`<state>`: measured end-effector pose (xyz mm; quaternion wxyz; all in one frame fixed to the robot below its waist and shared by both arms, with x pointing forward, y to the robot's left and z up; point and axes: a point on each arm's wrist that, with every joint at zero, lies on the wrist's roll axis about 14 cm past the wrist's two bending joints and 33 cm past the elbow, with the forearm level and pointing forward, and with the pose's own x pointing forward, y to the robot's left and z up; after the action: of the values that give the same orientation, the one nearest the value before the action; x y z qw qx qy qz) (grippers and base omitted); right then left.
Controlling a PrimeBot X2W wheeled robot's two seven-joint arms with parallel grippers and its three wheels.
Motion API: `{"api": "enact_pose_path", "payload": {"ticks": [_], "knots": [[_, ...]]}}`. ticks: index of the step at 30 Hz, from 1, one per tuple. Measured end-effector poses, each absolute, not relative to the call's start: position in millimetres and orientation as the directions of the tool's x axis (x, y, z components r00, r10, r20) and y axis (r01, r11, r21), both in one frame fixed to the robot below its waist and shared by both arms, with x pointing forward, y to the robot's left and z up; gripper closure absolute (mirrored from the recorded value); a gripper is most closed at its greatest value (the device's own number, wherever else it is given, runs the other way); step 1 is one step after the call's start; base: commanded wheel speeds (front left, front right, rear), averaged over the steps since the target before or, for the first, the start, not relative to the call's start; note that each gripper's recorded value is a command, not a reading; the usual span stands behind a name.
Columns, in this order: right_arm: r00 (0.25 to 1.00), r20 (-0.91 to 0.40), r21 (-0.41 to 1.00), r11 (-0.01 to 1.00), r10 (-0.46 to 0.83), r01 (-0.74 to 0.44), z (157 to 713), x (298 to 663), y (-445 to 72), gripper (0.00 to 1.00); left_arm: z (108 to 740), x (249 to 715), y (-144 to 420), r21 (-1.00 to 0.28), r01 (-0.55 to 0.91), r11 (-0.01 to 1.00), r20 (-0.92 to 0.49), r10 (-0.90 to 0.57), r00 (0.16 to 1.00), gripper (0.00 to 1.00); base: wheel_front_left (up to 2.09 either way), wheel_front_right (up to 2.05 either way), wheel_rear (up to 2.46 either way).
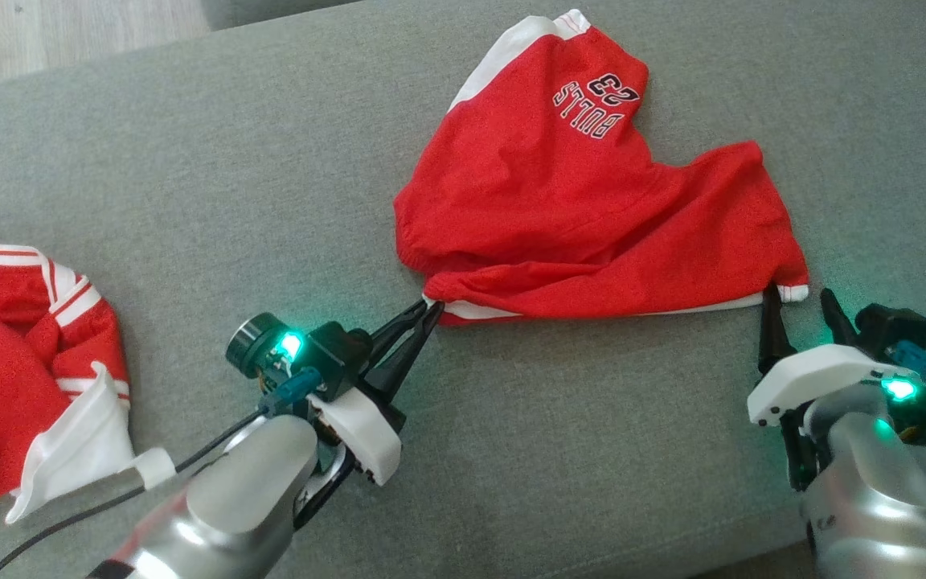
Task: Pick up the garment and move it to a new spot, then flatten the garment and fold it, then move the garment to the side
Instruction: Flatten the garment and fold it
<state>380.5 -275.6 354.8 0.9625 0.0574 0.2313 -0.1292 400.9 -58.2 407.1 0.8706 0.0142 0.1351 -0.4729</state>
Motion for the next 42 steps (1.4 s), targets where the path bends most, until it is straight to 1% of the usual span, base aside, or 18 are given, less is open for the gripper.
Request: {"api": "enact_pose_path", "payload": {"ticks": [1,2,10,14,18,21,24,25,27,29,33,39,42], "knots": [[0.861,-0.459,0.048,0.962,-0.219,0.270,355,381,-275,0.24,407,401,-58,-0.102,0.827,0.553,-0.249,-0.819,0.517,1.00,0.00,0.00,0.00],[0.865,-0.454,0.043,0.965,-0.212,0.260,357,383,-273,1.00,408,401,-58,-0.101,0.827,0.553,-0.249,-0.819,0.517,1.00,0.00,0.00,0.00],[0.906,-0.381,0.020,0.978,-0.184,0.207,380,392,-267,1.00,417,402,-55,-0.090,0.818,0.568,-0.233,-0.810,0.538,1.00,0.00,0.00,0.00],[0.922,-0.340,0.034,0.977,-0.186,0.210,391,390,-267,1.00,421,401,-49,-0.121,0.790,0.601,-0.222,-0.792,0.568,1.00,0.00,0.00,0.00],[0.937,-0.308,0.044,0.981,-0.167,0.189,399,386,-260,1.00,427,404,-43,-0.111,0.780,0.616,-0.213,-0.781,0.587,1.00,0.00,0.00,0.00],[0.957,-0.254,0.065,0.984,-0.143,0.164,414,391,-251,1.00,435,410,-38,-0.093,0.770,0.632,-0.195,-0.769,0.608,1.00,0.00,0.00,0.00],[0.979,-0.166,0.075,0.988,-0.118,0.132,441,400,-244,1.00,451,417,-35,-0.092,0.756,0.649,-0.154,-0.759,0.633,1.00,0.00,0.00,0.00],[0.979,-0.166,0.075,0.988,-0.118,0.132,441,400,-244,1.00,451,417,-35,-0.092,0.756,0.649,-0.154,-0.759,0.633,1.00,0.00,0.00,0.00],[0.990,-0.101,0.078,0.992,-0.096,0.104,463,406,-238,1.00,467,422,-34,-0.115,0.740,0.663,-0.112,-0.748,0.654,1.00,0.00,0.00,0.00],[0.996,-0.044,0.086,0.993,-0.074,0.078,485,410,-234,1.00,483,426,-34,-0.110,0.737,0.667,-0.075,-0.745,0.663,1.00,0.00,0.00,0.00],[0.995,0.098,0.074,0.997,-0.021,0.014,549,422,-230,1.00,533,447,-28,-0.025,0.724,0.689,0.027,-0.724,0.690,1.00,0.00,0.00,0.00],[0.941,0.335,0.056,0.996,0.053,-0.076,657,431,-215,1.00,644,467,-19,0.078,0.668,0.740,0.269,-0.661,0.701,1.00,0.00,0.00,0.00],[0.918,0.386,0.033,0.994,0.085,-0.106,685,430,-206,1.00,679,466,-8,0.100,0.631,0.770,0.345,-0.621,0.704,1.00,0.00,0.00,0.00]]}}
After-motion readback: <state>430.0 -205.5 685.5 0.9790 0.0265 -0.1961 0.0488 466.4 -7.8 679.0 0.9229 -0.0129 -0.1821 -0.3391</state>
